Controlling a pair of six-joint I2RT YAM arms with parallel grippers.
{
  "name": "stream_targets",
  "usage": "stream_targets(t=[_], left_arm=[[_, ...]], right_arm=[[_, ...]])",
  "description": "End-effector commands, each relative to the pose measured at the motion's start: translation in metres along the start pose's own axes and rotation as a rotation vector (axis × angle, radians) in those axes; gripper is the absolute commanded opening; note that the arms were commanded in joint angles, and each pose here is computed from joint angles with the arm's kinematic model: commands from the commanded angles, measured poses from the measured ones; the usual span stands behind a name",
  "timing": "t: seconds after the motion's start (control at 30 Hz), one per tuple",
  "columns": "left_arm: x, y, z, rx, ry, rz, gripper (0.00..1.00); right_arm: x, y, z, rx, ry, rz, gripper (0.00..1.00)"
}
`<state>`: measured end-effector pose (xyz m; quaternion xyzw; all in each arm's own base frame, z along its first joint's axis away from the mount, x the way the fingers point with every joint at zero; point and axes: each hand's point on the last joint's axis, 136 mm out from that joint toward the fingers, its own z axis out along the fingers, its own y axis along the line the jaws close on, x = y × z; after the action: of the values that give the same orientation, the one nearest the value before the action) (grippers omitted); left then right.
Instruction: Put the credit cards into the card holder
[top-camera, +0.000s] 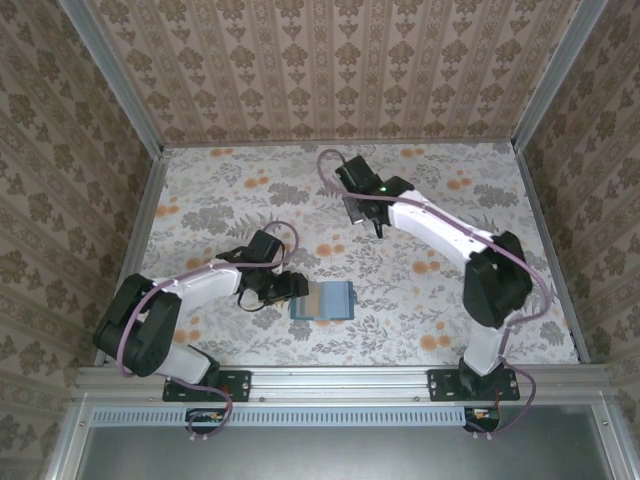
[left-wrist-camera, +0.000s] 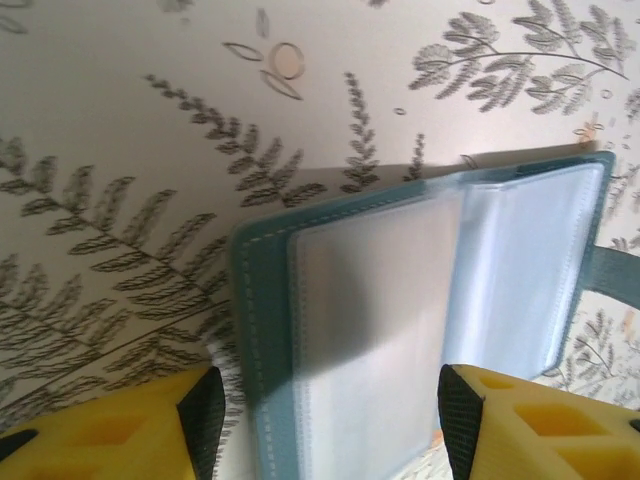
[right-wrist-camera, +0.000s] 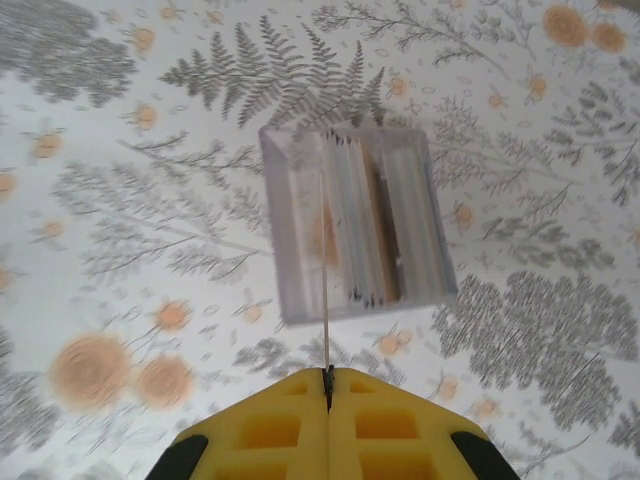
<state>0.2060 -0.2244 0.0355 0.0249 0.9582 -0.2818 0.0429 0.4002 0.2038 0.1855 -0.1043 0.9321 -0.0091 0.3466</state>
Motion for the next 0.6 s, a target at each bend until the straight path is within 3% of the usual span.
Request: stream_targets(t=[0.0,0.27,0.57], left_arm=[[-0.007,-0.021,-0.013,0.075,-0.018,0.054,0.62],[-0.011,-0.056,-0.056,0.274,-0.123,0.12,0.59],[-0.024,-0.11,-0.126,0.578,-0.294,0.17,0.58]], right_arm=[[0.006,0.019,-0.03,-0.206,-0.02,0.142,0.0],[0.044,0.053,-0.092,-0.695,0.034,0.46,0.0],[0.056,0.086,-0.136,-1.122,0.098,0.653,0.0]])
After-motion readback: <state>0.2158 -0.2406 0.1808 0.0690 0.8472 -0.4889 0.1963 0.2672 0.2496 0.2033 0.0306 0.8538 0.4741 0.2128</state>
